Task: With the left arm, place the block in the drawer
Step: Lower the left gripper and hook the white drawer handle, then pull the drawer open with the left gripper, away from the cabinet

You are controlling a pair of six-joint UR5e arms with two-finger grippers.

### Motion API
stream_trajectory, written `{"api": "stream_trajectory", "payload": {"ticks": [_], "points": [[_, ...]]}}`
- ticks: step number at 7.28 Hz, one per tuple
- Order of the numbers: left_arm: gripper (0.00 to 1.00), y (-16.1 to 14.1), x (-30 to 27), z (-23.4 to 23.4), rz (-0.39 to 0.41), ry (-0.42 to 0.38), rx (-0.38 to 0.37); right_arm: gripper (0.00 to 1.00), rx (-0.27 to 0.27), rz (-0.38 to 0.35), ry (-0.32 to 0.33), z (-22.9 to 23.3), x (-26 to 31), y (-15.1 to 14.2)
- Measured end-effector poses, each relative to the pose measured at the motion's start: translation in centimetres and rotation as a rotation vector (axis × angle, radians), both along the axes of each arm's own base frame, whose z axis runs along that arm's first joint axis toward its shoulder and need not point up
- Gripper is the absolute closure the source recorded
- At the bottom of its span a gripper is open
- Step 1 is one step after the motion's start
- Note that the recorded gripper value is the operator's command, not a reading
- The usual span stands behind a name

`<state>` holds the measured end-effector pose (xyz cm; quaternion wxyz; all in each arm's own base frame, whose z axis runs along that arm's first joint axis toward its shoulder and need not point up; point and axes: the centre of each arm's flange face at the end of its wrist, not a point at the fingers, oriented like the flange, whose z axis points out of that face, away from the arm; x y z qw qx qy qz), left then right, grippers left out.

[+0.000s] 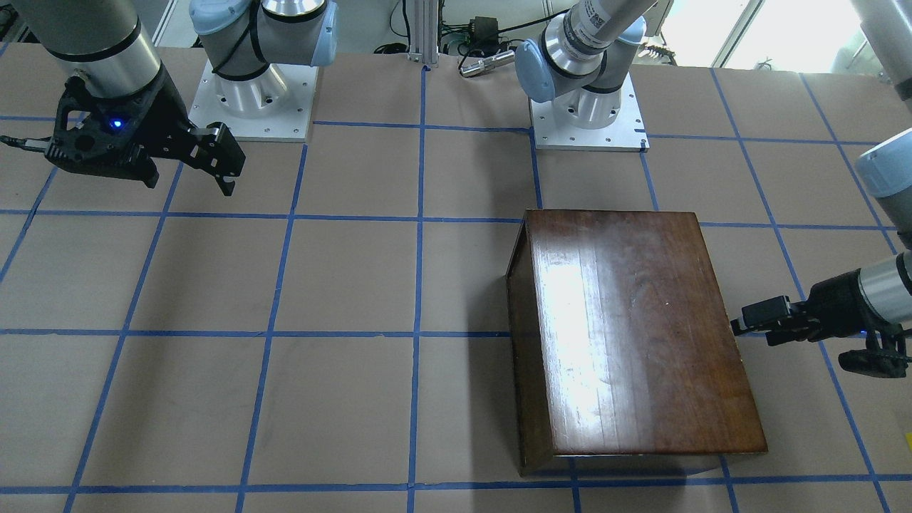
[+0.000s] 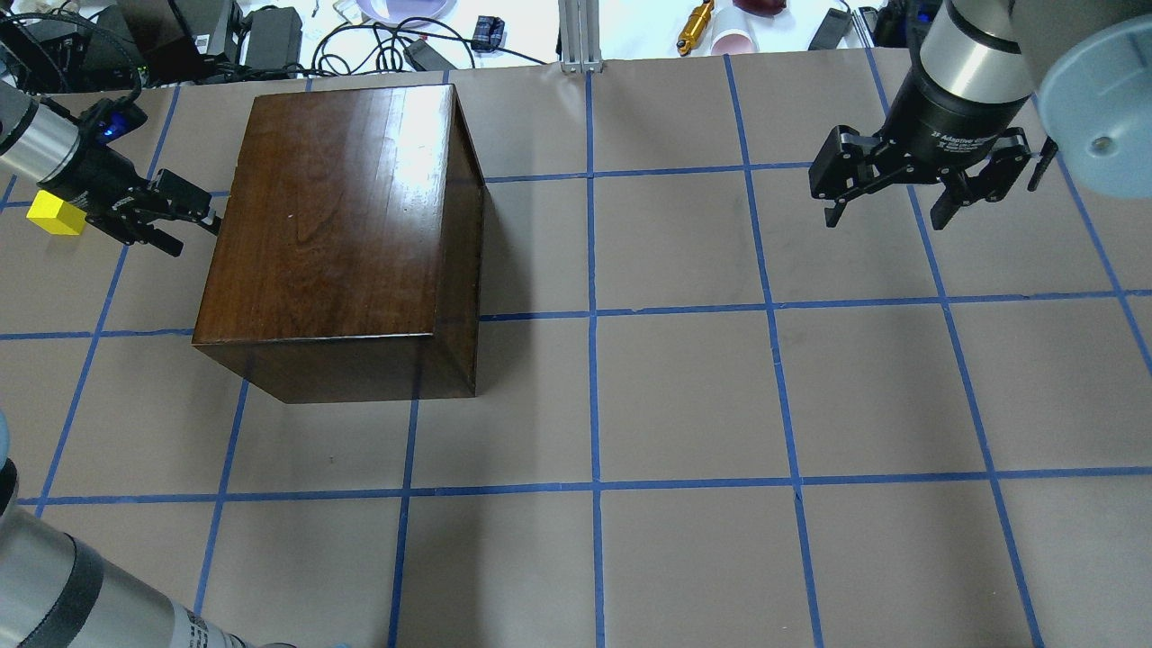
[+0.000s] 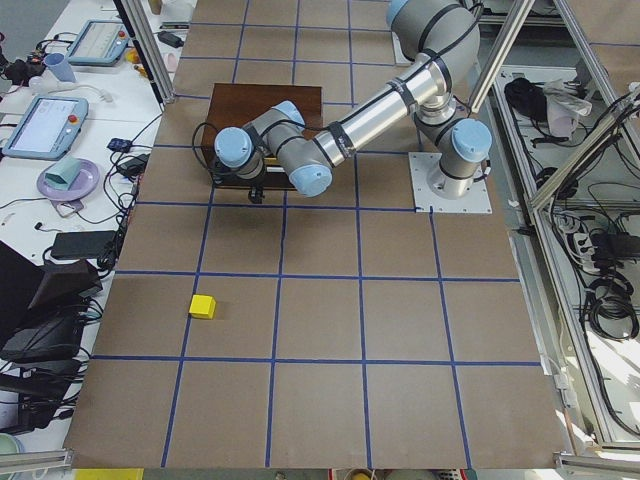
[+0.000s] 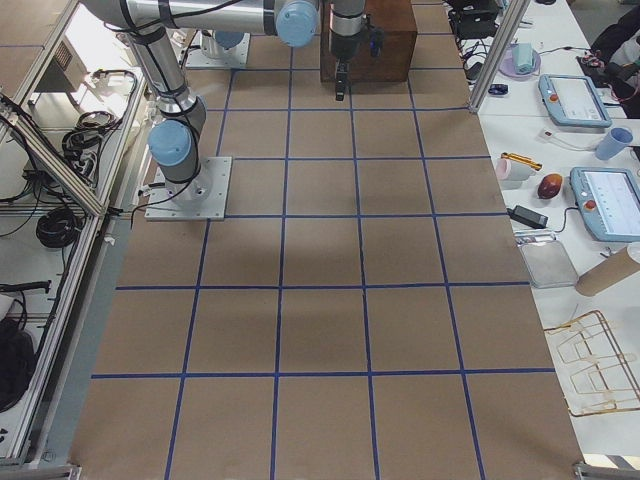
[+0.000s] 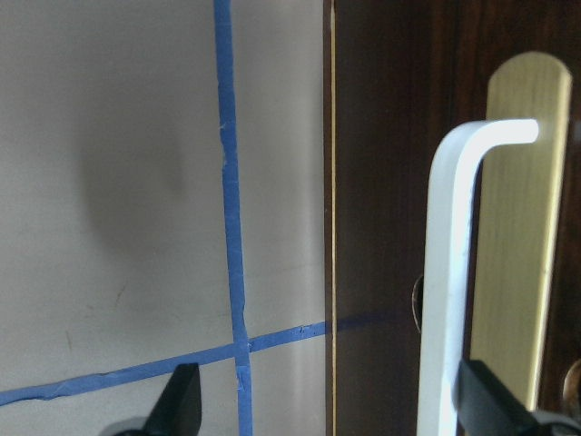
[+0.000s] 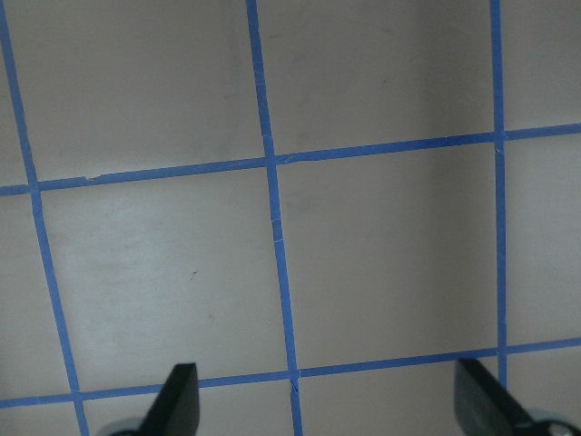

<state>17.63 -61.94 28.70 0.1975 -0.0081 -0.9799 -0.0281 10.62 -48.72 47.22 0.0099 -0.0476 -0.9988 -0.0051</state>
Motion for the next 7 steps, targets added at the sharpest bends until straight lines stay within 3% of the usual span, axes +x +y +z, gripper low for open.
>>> {"api": "stream_trajectory", "payload": {"ticks": [7], "points": [[0.00, -0.34, -0.23, -0.81, 0.044, 0.021, 0.016, 0.00, 0.000, -0.001, 0.000, -0.01, -0.03, 0.00]]}}
